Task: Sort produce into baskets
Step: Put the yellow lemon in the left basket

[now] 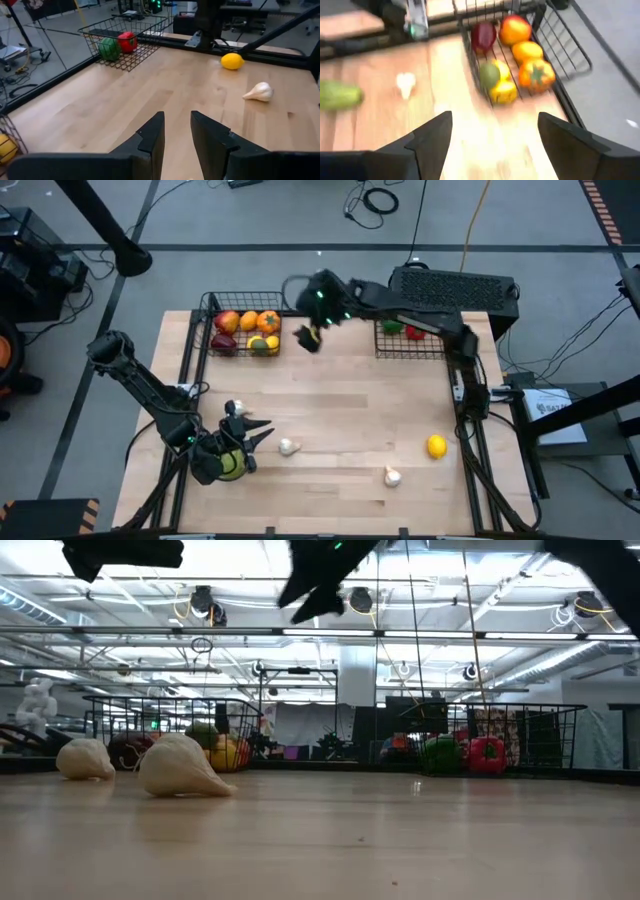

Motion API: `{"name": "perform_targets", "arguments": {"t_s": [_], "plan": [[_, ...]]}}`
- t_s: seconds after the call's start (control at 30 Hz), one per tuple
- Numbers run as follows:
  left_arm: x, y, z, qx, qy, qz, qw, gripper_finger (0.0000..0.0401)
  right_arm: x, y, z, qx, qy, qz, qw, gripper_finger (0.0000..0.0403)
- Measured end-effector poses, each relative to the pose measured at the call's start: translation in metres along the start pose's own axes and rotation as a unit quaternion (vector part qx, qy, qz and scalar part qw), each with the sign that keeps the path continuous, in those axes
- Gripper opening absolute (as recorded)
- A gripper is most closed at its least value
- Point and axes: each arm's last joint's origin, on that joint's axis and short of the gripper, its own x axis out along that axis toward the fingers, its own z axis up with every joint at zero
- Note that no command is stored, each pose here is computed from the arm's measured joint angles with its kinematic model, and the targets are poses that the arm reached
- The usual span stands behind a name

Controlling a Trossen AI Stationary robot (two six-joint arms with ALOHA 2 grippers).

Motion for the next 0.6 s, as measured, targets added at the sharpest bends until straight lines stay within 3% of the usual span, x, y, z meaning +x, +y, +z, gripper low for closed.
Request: {"name": "perform_targets", "arguments": {"t_s": [0.13, 0.23, 0.4, 0.6], "plan": [[0.000, -0.004, 0.004, -0.002, -0.005, -0.022, 1.000, 0.0102, -0.050, 0.033, -0.020, -0.021, -0.004, -0.024, 0.999, 0.0285], [-0.001, -0.008, 0.008, -0.004, -0.012, -0.043, 0.999, 0.0102, -0.082, 0.055, -0.049, -0.023, -0.028, -0.035, 0.999, 0.0285], [-0.002, -0.011, 0.013, 0.015, -0.026, -0.054, 0.998, 0.0102, -0.119, 0.086, -0.127, 0.004, -0.078, -0.049, 0.996, 0.0285], [0.009, -0.006, 0.017, 0.020, -0.042, -0.010, 0.999, 0.0102, -0.128, 0.115, -0.224, 0.039, -0.120, 0.038, 0.991, 0.0285]]}}
